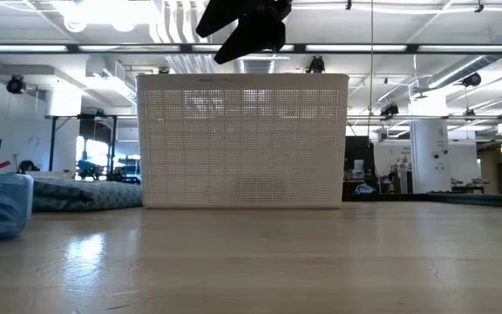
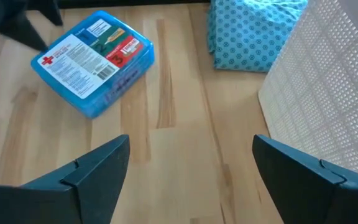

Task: Pick & place medical supplies in basket/bin
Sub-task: Put the blue first aid kit in the white bin

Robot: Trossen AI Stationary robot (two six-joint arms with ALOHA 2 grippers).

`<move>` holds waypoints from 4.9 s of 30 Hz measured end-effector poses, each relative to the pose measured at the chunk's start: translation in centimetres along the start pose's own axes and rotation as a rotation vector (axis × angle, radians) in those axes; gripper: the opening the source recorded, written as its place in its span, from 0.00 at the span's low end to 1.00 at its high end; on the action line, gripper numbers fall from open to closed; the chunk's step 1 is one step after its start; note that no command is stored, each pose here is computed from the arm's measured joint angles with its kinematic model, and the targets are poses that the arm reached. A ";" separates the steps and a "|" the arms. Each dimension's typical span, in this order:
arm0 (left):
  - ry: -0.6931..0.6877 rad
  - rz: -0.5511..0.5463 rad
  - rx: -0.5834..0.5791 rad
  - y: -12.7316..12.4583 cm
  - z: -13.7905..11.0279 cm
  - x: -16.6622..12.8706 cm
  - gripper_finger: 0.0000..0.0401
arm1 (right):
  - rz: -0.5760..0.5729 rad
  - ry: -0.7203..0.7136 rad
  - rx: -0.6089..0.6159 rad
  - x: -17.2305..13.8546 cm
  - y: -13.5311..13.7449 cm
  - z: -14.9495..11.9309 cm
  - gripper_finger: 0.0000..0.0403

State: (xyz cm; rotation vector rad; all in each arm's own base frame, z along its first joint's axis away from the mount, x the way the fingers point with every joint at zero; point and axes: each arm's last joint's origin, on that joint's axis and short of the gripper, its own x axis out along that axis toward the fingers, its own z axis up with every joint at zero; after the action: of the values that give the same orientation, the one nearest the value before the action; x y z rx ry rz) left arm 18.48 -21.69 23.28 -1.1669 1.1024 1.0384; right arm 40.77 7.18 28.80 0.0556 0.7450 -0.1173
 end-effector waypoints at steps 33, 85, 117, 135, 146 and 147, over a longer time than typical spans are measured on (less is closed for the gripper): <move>0.067 0.462 0.164 5.9 3.5 7.1 0.61 | -0.011 -0.006 0.118 0.0 -0.1 0.0 0.82; -0.028 -0.380 0.217 -2.4 3.9 7.7 0.61 | 0.297 0.512 0.745 12.3 1.9 -9.2 0.82; 0.001 -0.499 0.116 -0.2 4.7 10.9 0.61 | 0.454 0.454 0.741 12.3 2.0 -7.9 0.82; 0.033 -0.448 0.134 1.7 5.6 12.8 0.61 | 0.476 0.389 0.733 11.2 1.6 -6.4 0.82; 0.032 -0.450 0.137 1.8 5.5 13.4 0.58 | 0.353 0.450 0.793 12.9 0.4 -9.4 0.82; 0.039 -0.461 0.138 1.7 5.3 13.5 0.57 | 0.351 0.449 0.800 13.0 0.2 -9.5 0.82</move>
State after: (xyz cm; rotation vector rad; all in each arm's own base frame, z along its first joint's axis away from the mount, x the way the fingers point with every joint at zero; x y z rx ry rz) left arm 19.55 -15.68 10.00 -1.2556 0.8619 0.5763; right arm 43.91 7.13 12.95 0.9965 1.0848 -0.0608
